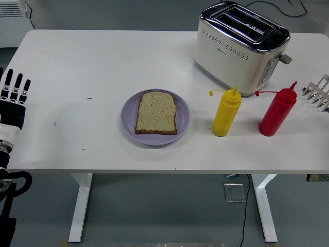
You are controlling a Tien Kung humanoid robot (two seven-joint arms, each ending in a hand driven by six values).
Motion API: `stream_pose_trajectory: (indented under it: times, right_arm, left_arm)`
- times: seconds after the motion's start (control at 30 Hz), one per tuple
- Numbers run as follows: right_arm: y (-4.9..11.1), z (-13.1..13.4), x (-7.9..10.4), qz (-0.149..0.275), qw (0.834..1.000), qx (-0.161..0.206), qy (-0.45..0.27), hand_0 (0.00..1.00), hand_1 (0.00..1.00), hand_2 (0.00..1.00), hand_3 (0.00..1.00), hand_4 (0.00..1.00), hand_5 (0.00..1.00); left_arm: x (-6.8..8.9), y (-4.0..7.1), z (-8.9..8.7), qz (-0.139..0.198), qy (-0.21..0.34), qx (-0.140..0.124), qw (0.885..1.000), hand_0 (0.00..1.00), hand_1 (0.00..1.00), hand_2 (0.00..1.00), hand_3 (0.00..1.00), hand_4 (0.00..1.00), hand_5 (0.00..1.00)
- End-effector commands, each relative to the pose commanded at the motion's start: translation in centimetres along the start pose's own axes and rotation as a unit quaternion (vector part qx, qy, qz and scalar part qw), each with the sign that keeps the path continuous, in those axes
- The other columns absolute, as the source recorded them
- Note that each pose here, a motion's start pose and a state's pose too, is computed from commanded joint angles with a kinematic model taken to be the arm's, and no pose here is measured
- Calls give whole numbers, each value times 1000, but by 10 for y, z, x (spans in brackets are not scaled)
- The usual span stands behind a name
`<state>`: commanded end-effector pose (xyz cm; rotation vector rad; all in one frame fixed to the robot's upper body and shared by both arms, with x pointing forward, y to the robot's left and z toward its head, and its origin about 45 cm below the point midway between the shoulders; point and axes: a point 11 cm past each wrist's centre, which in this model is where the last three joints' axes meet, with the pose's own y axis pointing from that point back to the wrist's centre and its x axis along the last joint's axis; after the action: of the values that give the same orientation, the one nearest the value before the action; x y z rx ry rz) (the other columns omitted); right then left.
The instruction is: Pick up the cup,pour liquid into bread,place the cup on the desk
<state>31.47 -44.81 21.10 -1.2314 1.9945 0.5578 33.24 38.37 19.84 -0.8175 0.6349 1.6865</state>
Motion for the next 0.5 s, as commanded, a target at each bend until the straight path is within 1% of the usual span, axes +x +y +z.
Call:
stream_pose_trajectory:
  times: [0.5]
  right_arm:
    - [0,2,0,3,1000,-2,-2,814,752,785,804,644,377]
  left_arm:
    - [0,0,0,0,0,-1,1000,800,799,826,745,534,998]
